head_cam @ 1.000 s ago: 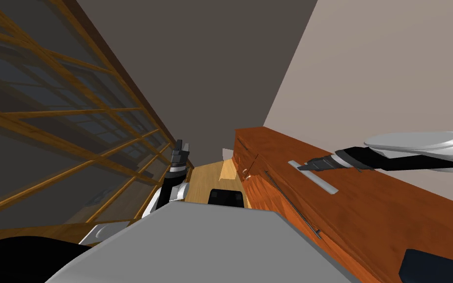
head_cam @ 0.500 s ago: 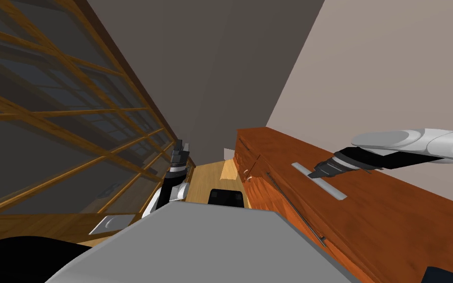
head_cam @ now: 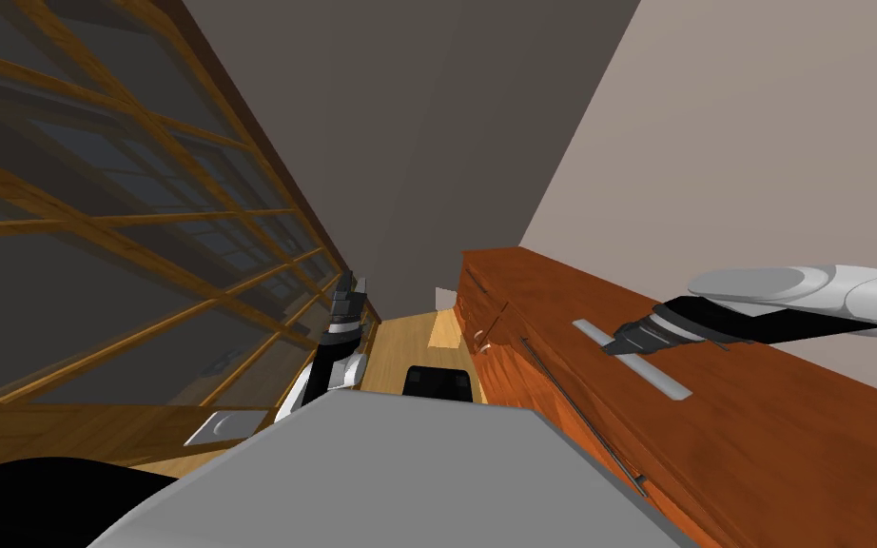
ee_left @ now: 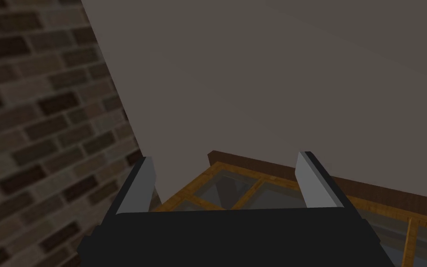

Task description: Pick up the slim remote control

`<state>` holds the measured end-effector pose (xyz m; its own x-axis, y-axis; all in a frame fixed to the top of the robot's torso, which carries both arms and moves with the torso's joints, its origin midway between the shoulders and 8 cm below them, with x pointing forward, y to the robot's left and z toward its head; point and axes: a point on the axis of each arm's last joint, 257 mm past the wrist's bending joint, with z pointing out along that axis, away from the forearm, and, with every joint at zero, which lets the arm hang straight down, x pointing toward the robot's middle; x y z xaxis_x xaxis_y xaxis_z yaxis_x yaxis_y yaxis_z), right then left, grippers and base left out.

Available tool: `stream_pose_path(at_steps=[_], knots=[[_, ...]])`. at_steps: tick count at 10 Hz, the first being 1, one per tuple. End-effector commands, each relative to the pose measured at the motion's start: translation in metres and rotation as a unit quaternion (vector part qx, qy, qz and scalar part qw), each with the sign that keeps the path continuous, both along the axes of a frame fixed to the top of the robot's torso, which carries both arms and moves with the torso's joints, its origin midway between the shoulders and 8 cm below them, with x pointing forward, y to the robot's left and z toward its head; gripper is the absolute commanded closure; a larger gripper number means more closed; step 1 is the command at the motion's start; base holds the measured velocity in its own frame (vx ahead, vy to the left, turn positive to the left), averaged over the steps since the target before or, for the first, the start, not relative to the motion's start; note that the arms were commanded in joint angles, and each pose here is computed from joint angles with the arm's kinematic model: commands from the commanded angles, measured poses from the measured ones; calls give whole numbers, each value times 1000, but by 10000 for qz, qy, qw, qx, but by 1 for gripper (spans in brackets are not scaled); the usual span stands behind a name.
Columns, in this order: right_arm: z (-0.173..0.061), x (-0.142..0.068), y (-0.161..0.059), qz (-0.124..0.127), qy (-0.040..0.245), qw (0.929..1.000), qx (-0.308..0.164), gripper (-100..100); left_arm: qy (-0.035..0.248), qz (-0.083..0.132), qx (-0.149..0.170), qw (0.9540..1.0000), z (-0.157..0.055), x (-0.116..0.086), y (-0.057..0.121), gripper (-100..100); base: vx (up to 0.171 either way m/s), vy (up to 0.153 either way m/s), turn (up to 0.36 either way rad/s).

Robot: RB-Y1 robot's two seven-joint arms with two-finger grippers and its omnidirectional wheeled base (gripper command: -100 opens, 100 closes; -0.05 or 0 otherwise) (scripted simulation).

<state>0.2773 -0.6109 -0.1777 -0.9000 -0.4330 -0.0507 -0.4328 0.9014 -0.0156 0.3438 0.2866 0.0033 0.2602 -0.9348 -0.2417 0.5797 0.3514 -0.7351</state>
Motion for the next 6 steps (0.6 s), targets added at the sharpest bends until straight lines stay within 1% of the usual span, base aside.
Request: stream_pose_path(at_steps=[1,2,6], knots=[[0,0,0,0,0,10000,0,-100,0,0,0,10000,0,0,0,0,14,10,10],[-1,0,-1,-3,-10,10000,-8,100,0,0,0,10000,0,0,0,0,0,0,0],[-1,0,-1,-12,-13,10000,-10,100,0,0,0,10000,0,0,0,0,0,0,0]])
